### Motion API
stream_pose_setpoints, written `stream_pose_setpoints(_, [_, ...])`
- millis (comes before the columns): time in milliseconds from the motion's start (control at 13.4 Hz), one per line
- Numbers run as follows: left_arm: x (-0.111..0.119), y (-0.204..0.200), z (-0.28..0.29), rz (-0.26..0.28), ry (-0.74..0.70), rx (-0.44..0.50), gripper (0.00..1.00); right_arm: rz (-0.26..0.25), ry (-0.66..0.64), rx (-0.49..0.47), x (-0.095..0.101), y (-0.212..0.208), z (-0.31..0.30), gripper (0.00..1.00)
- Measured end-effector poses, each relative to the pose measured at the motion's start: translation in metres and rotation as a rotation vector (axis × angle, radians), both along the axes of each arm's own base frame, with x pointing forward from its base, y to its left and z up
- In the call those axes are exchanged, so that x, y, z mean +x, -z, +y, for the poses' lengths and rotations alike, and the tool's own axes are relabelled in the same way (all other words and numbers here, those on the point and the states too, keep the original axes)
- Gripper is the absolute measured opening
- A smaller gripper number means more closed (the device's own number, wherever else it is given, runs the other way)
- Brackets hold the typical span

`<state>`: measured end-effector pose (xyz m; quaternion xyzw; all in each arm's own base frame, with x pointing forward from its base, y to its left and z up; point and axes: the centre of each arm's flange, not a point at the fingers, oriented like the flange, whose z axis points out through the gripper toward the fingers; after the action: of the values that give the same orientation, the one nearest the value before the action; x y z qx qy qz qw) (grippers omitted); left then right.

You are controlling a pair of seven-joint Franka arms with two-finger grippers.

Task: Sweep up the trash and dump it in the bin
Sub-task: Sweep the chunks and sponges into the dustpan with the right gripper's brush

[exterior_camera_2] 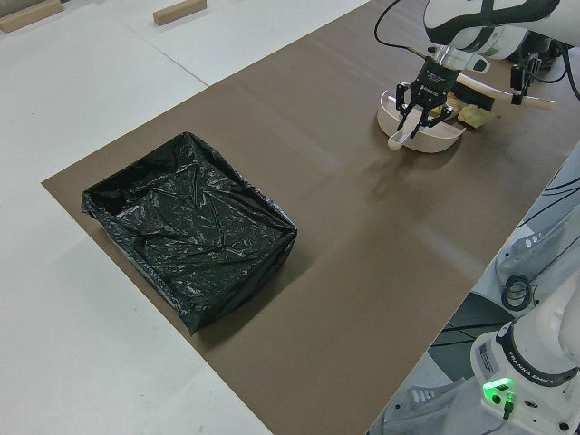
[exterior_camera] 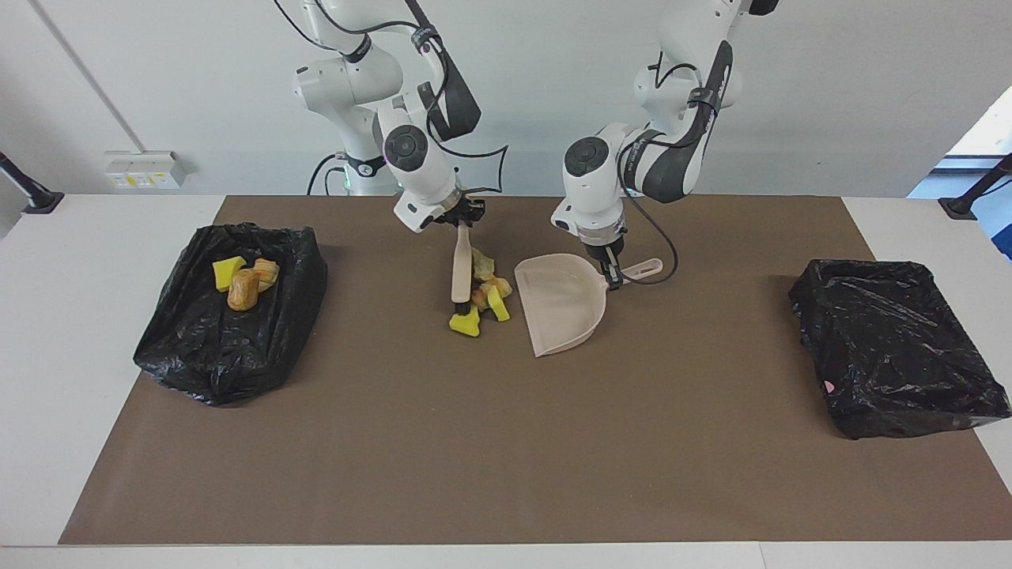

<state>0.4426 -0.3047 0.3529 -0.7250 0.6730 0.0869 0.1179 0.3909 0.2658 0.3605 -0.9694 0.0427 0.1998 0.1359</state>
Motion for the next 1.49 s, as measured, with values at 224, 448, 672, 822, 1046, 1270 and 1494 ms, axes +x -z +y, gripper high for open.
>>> stream_pose_setpoints(224, [-0.002, 0.001, 0.000, 0.002, 0.002, 0.004, 0.39, 0.013, 0.067, 0.083, -0.005, -0.009, 0.024, 0.26])
stream_pose_setpoints(448, [-0.006, 0.005, 0.001, 0.006, -0.003, 0.010, 0.47, 0.021, 0.117, 0.157, -0.008, -0.019, 0.044, 0.26])
stream_pose_setpoints(672, [-0.006, 0.006, 0.002, 0.004, -0.004, 0.008, 0.48, 0.037, 0.122, 0.167, -0.001, -0.038, 0.047, 0.26])
stream_pose_setpoints(822, [-0.006, 0.007, 0.002, 0.003, -0.006, 0.006, 0.48, 0.064, 0.079, 0.104, 0.007, -0.057, 0.038, 0.26])
stream_pose_setpoints(1046, [-0.007, 0.009, 0.002, -0.003, -0.013, 0.000, 0.48, 0.061, 0.002, -0.057, 0.020, -0.080, 0.011, 0.26])
stream_pose_setpoints(1270, [-0.009, 0.012, 0.004, -0.005, -0.024, 0.000, 0.32, 0.030, -0.074, -0.233, 0.022, -0.069, -0.016, 0.26])
stream_pose_setpoints(1494, [-0.011, 0.012, 0.004, -0.008, -0.022, 0.000, 0.32, 0.062, -0.098, -0.300, 0.002, -0.038, -0.021, 0.26])
